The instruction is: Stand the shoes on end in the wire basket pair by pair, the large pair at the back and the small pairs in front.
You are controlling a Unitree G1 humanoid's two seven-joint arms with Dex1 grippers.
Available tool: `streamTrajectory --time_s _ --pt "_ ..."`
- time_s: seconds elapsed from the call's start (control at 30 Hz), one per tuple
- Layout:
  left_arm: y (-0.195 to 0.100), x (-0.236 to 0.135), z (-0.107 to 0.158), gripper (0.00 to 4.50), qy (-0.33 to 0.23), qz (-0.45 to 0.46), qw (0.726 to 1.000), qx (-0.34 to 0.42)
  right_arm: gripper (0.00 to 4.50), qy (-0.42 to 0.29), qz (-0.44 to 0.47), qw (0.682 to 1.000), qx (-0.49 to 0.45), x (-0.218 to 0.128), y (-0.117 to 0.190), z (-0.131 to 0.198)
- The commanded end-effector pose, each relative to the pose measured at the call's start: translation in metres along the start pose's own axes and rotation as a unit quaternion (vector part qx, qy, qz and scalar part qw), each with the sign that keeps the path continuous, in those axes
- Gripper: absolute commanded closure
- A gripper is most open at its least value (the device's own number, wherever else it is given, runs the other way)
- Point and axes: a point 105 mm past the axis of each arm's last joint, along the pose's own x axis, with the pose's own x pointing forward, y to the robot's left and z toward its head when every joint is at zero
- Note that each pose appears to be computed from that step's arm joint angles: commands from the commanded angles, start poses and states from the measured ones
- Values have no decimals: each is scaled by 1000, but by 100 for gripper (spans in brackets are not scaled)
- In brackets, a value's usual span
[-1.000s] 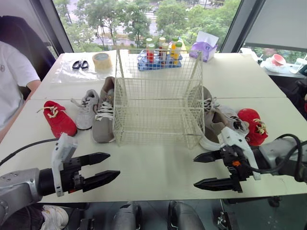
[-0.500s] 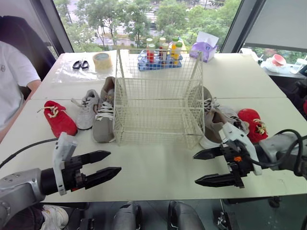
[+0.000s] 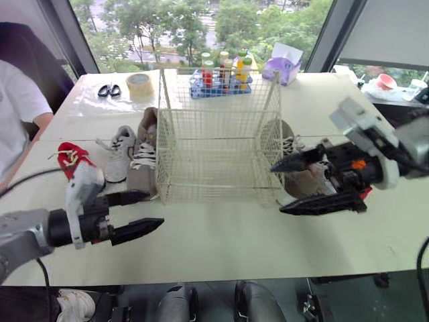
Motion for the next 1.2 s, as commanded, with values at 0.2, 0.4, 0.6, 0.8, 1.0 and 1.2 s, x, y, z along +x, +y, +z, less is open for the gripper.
streamTrajectory --time_s 0.2,0.4,0.6,0.8,1.0,1.2 --pt "-14 0 36 0 -26 -21 997 70 2 120 25 991 -53 34 -38 -41" --pt "-22 5 27 0 -42 -11 998 54 59 167 28 984 -56 47 -44 -62" --pt "-25 13 21 0 -55 -7 998 42 351 180 18 982 -61 46 -44 -66" --pt "-20 18 19 0 -57 -4 998 41 445 178 -50 978 -94 48 -64 -59" --pt "-16 24 18 0 -59 -7 997 44 445 165 -90 977 -99 53 -81 -52" --pt "-17 30 22 0 -62 -16 997 47 445 151 -76 981 -96 64 -73 -45"
